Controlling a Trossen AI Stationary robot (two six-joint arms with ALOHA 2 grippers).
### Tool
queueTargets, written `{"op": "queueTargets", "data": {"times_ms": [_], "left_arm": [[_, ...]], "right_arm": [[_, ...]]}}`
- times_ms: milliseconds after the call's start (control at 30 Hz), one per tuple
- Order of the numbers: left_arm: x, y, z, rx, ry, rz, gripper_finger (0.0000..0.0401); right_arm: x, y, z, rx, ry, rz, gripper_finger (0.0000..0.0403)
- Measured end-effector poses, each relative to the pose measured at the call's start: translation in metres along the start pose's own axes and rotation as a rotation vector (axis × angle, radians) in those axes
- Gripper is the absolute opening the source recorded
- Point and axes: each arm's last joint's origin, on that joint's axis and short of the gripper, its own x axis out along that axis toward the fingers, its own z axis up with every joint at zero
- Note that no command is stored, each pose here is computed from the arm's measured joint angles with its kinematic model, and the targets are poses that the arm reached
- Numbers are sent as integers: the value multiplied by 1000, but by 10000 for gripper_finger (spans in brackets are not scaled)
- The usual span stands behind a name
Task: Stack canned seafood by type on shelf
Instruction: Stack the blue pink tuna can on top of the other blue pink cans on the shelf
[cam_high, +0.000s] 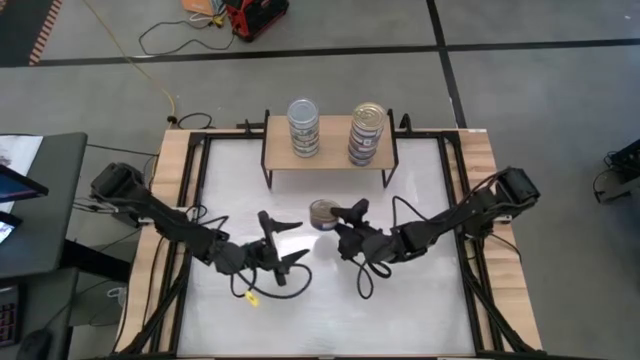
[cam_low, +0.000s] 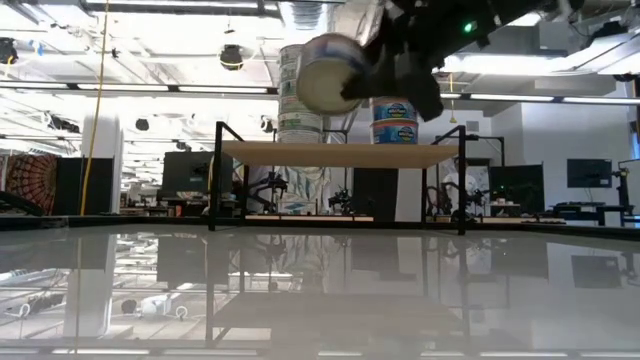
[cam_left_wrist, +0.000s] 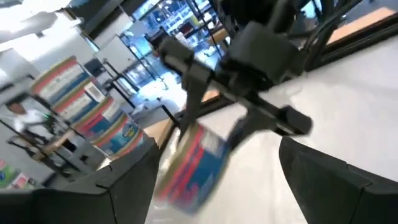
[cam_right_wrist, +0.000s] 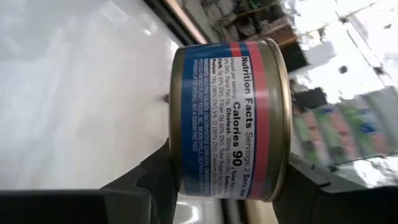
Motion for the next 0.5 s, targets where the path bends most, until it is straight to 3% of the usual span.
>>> {"op": "queueTargets", "data": {"times_ms": [300, 500], "left_arm": [[-16, 19, -8, -260, -9, -103, 319], [-14, 19, -26, -332, 13, -156, 317]], "right_arm": [[-34, -27, 12, -114, -15, -90, 224], [-50, -51, 22, -252, -48, -161, 222]]}}
